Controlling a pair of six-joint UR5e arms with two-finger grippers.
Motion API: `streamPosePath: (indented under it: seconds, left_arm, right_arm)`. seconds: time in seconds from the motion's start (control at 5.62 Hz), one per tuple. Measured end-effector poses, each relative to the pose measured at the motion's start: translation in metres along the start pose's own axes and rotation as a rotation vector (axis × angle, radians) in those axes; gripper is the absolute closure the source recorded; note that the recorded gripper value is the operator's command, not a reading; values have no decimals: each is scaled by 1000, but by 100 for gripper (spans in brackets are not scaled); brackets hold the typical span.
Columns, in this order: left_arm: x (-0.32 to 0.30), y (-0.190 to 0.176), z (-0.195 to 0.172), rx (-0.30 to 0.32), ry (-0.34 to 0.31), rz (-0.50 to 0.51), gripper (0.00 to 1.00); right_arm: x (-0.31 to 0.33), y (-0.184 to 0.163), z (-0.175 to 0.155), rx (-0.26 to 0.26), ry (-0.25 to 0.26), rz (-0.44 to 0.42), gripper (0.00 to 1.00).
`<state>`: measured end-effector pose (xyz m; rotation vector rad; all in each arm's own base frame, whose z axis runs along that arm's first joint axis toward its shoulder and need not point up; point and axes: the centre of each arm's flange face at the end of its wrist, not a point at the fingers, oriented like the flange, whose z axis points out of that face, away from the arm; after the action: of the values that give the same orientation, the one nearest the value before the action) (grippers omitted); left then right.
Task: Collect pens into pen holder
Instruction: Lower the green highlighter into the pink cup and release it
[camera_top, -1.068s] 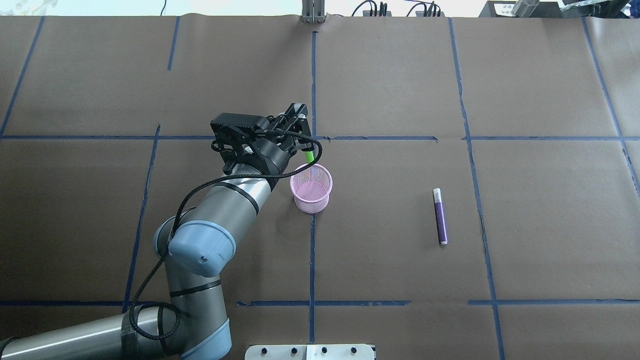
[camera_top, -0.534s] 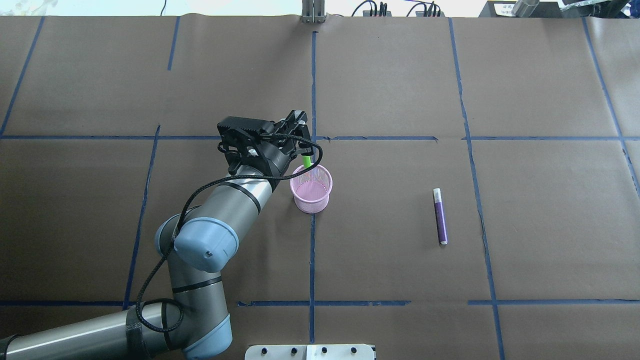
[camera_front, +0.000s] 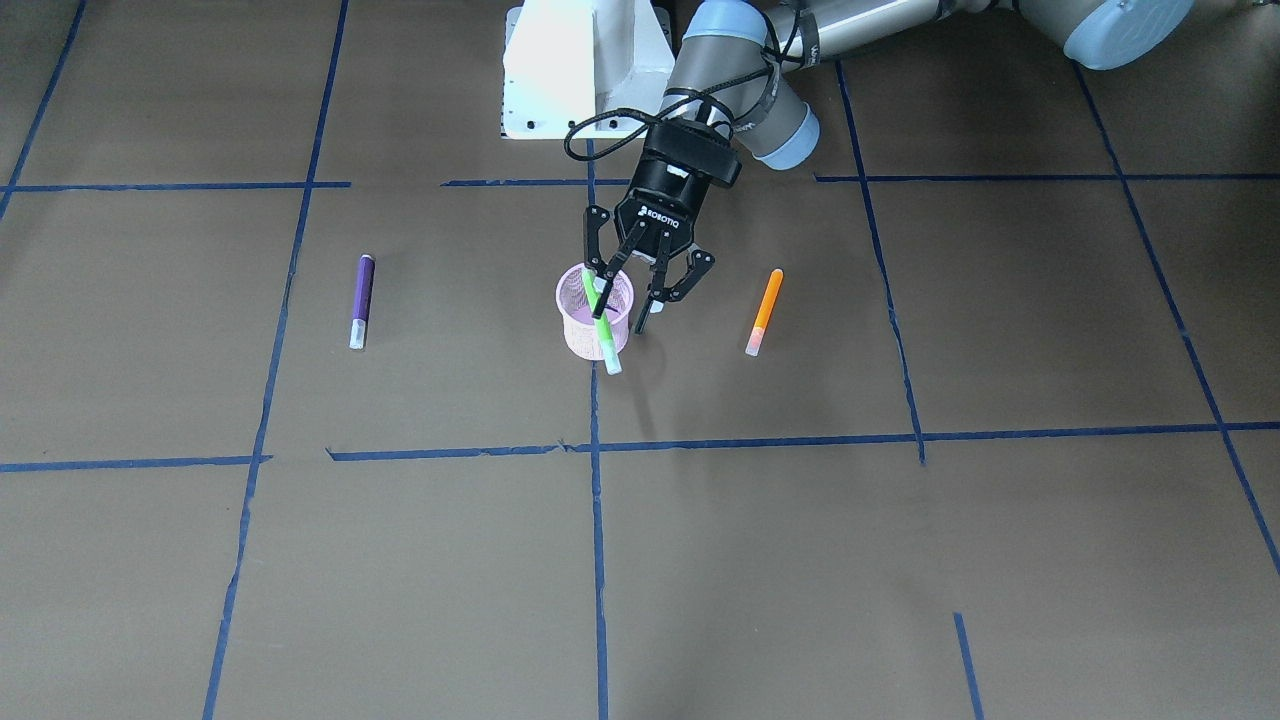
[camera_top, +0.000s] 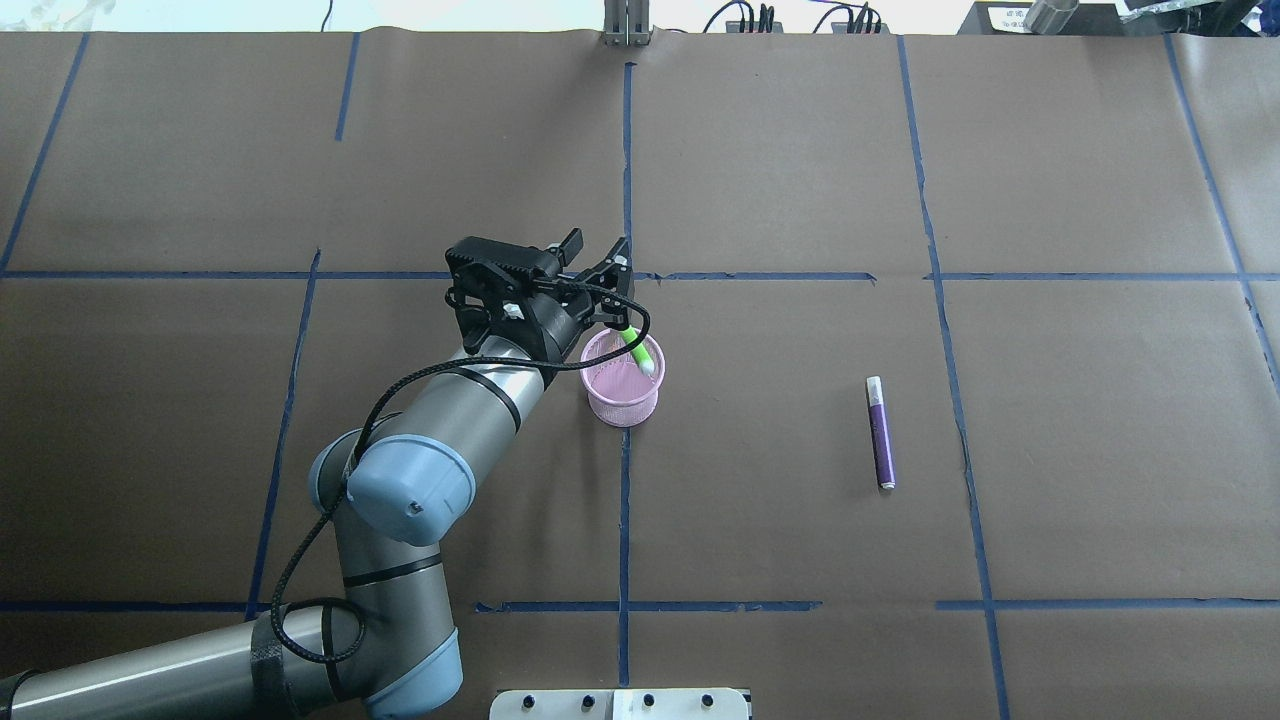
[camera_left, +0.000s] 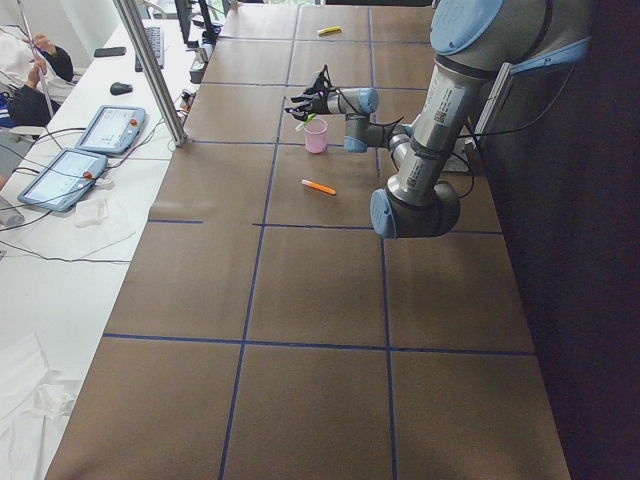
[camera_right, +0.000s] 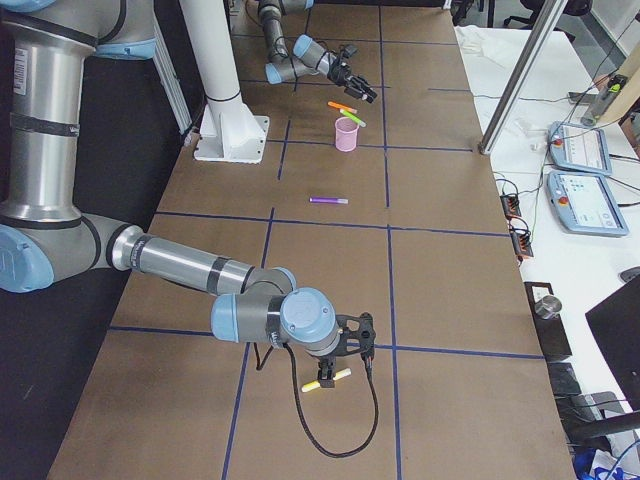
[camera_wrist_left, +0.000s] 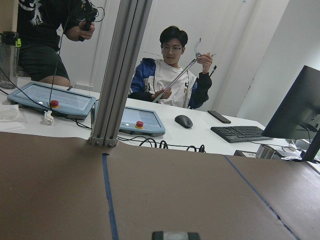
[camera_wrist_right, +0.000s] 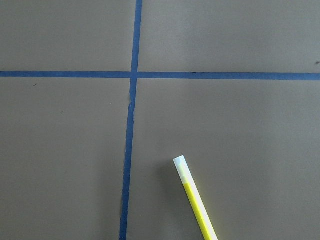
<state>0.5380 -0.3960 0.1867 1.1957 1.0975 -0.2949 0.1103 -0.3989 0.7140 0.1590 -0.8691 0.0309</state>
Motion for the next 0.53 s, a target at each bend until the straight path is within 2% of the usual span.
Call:
streamPosePath:
  seconds: [0.53]
  left_arm:
    - [6, -9, -8, 9, 31, -4, 25]
  right_arm:
    - [-2, -3, -1, 3, -2, -2, 0]
